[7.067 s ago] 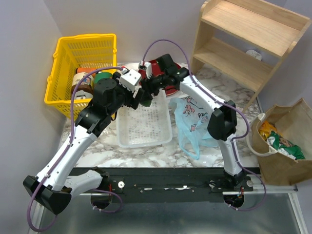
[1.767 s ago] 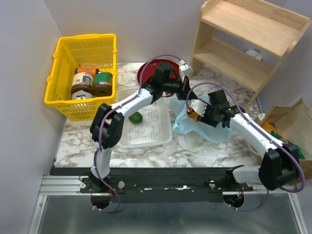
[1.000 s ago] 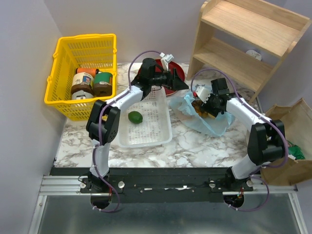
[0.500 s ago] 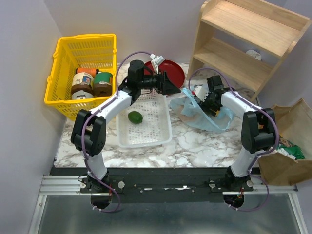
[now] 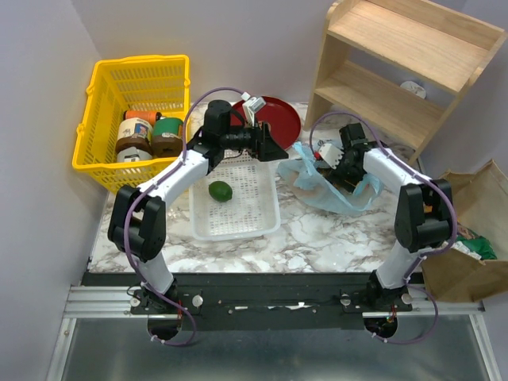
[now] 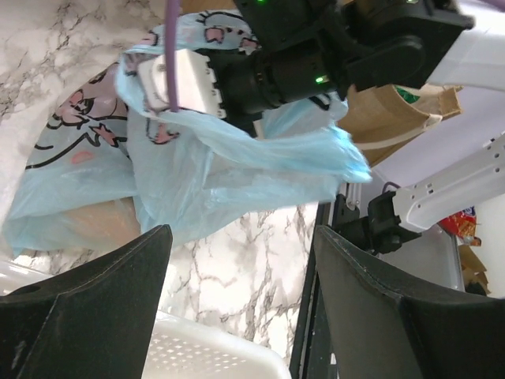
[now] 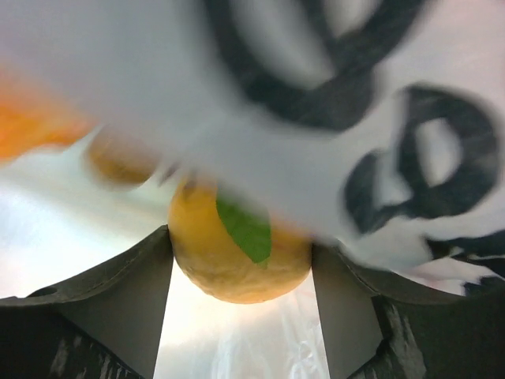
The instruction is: Untie the knot of the grocery bags and take out the mixed food
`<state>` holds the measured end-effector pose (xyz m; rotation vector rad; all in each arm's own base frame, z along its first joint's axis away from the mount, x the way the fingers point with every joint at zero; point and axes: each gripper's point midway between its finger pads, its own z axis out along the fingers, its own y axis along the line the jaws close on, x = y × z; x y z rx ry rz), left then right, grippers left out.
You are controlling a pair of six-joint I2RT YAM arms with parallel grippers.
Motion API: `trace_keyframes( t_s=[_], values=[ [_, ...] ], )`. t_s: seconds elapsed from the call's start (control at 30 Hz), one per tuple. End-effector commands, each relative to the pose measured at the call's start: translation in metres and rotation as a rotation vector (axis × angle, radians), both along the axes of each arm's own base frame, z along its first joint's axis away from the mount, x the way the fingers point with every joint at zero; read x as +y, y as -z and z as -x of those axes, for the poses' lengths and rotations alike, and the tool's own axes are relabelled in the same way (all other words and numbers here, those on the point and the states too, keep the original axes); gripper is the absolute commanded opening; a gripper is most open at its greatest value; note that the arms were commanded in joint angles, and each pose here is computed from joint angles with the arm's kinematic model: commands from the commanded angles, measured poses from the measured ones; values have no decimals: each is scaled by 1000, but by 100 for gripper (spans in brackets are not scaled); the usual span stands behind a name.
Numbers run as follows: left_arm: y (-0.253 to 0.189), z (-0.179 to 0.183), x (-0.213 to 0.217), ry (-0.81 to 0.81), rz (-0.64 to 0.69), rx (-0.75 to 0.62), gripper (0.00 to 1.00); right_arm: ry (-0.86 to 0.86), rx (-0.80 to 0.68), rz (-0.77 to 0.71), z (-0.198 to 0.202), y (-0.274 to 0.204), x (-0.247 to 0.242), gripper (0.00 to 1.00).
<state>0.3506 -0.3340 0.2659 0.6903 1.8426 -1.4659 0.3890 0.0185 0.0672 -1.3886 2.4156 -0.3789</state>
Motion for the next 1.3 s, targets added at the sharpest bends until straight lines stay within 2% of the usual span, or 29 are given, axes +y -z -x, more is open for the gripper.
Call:
trace_keyframes(
  t_s=[0.0, 0.13, 0.2, 0.3, 0.47, 0.5, 0.53, 0.57, 0.67, 0.73, 0.83, 0.97, 1.0, 1.03, 1.07, 1.1, 1.13, 1.23, 1.27],
  values=[
    [-7, 5, 6, 1, -16, -46, 82, 1, 78, -198, 50, -55, 25, 20],
    [-11, 2, 5, -3, -14, -60, 82, -52, 30, -346, 80, -109, 45, 18],
    [-15, 0, 5, -7, -13, -69, 82, -97, 48, -415, 100, -119, 56, 19],
    [-21, -2, 6, -10, -27, -98, 82, -141, -1, -490, 121, -137, 66, 18],
    [-36, 0, 18, -27, -120, -250, 82, -240, -27, -638, 153, -172, 89, 20],
    [-46, 4, 22, -30, -132, -294, 82, -284, -44, -703, 158, -193, 100, 20],
    [-50, 7, 24, -29, -152, -324, 82, -297, -37, -722, 163, -201, 103, 22],
    [-50, 9, 30, -19, -210, -390, 83, -285, 45, -724, 181, -200, 104, 23],
    [-57, 18, 39, -12, -292, -464, 83, -263, 222, -671, 200, -187, 97, 19],
    [-63, 19, 44, -34, -303, -492, 83, -309, 201, -685, 214, -184, 97, 17],
    [-71, 13, 54, -130, -327, -506, 83, -388, 26, -799, 212, -221, 115, 19],
    [-80, -9, 84, -367, -417, -521, 84, -343, -109, -949, 175, -270, 138, 19],
    [-85, -13, 93, -418, -437, -530, 84, -350, -109, -992, 170, -279, 145, 19],
    [-94, -21, 110, -540, -463, -521, 87, -351, -109, -1021, 164, -285, 152, 19],
    [-106, -26, 119, -605, -450, -526, 94, -357, -96, -1063, 151, -293, 168, 19],
    [-114, -30, 129, -665, -454, -535, 96, -350, -88, -1069, 144, -292, 178, 18],
    [-124, -32, 142, -736, -464, -551, 98, -392, -54, -1079, 148, -291, 199, 18],
    [-152, -30, 152, -799, -428, -598, 98, -358, 69, -1106, 123, -273, 247, 17],
    [-163, -32, 162, -865, -429, -609, 98, -271, 130, -1160, 114, -271, 259, 17]
  ],
)
